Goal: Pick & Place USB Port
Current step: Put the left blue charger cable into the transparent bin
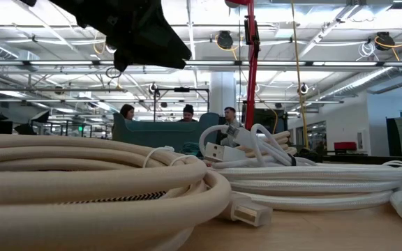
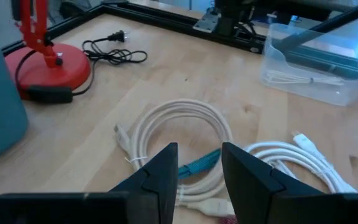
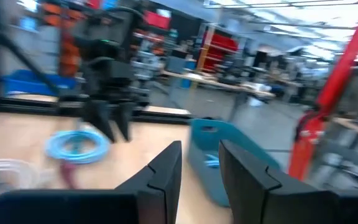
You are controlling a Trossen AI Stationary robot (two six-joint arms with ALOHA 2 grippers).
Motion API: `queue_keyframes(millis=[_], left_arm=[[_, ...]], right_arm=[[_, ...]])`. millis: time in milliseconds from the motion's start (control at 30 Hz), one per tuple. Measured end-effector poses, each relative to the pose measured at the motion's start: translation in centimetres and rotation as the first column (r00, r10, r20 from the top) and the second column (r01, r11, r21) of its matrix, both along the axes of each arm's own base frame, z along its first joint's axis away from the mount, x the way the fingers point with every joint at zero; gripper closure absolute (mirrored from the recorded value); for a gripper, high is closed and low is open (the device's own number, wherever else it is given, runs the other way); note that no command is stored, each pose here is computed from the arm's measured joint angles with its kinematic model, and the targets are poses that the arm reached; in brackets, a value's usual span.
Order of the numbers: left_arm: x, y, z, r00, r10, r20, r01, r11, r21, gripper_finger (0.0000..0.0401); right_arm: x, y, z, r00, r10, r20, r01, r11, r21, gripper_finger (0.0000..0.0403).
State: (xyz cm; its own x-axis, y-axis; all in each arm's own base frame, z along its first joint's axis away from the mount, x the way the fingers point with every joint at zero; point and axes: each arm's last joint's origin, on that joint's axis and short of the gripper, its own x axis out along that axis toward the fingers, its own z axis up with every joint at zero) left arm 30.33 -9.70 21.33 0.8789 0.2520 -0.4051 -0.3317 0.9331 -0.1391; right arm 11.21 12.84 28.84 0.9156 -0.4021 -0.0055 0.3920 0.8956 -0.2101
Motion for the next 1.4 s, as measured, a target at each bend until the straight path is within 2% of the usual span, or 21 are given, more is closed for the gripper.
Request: queue_keyframes(millis=[67,267,400,533,667,800,867,967,1033,1100,1267,1400], left_arm=[[0.2,0.5,0.0,1.000,0.020,0.003,-0.020,1.000,-0.009,0.0274],[0.2,1.9,1.0,0.999,0.025,0.028,-0.024,0.998,-0.051,0.0274],[-0.8,2.9,2.6,1.000,0.012,0.029,-0.010,0.999,-0.049,0.0274],[-2.8,4.0,5.2,0.997,0.045,0.057,-0.044,0.999,-0.018,0.0274],[-4.7,4.7,8.0,0.983,0.098,0.157,-0.106,0.993,0.042,0.0274],[-5.8,5.2,9.3,0.969,0.145,0.198,-0.166,0.982,0.093,0.0274],[-6.0,5.3,9.4,0.969,0.157,0.191,-0.180,0.978,0.109,0.0274],[-6.2,5.6,9.0,0.970,0.197,0.140,-0.220,0.960,0.174,0.0274],[-6.4,5.8,8.7,0.962,0.247,0.121,-0.267,0.944,0.194,0.0274],[-6.5,6.1,8.7,0.940,0.312,0.139,-0.333,0.927,0.171,0.0274],[-6.7,6.9,8.9,0.885,0.435,0.169,-0.461,0.869,0.180,0.0274],[-6.7,7.3,8.8,0.875,0.453,0.172,-0.479,0.862,0.167,0.0274]], right_arm=[[1.1,-0.8,0.1,1.000,-0.010,0.007,0.010,1.000,-0.009,0.0303],[4.4,-3.5,0.6,0.977,0.185,0.102,-0.182,0.982,-0.041,0.0311],[6.0,-5.7,0.6,0.963,0.235,0.131,-0.232,0.972,-0.039,0.0318],[7.2,-8.1,0.5,0.963,0.224,0.151,-0.225,0.974,-0.009,0.0324],[7.9,-10.5,0.6,0.962,0.199,0.186,-0.209,0.977,0.041,0.0325],[8.5,-12.2,0.3,0.971,0.147,0.188,-0.163,0.984,0.072,0.0325],[8.9,-13.0,-0.1,0.984,0.074,0.162,-0.088,0.993,0.080,0.0325],[9.2,-14.0,-0.2,0.973,-0.116,0.198,0.089,0.986,0.141,0.0325],[9.5,-14.2,-0.5,0.967,-0.162,0.195,0.133,0.979,0.151,0.0325],[10.1,-14.3,-0.9,0.971,-0.156,0.182,0.132,0.982,0.137,0.0325],[11.3,-14.9,-1.8,0.976,-0.125,0.176,0.100,0.984,0.144,0.0325],[11.6,-16.0,-2.2,0.981,-0.028,0.190,-0.011,0.980,0.200,0.0325]])
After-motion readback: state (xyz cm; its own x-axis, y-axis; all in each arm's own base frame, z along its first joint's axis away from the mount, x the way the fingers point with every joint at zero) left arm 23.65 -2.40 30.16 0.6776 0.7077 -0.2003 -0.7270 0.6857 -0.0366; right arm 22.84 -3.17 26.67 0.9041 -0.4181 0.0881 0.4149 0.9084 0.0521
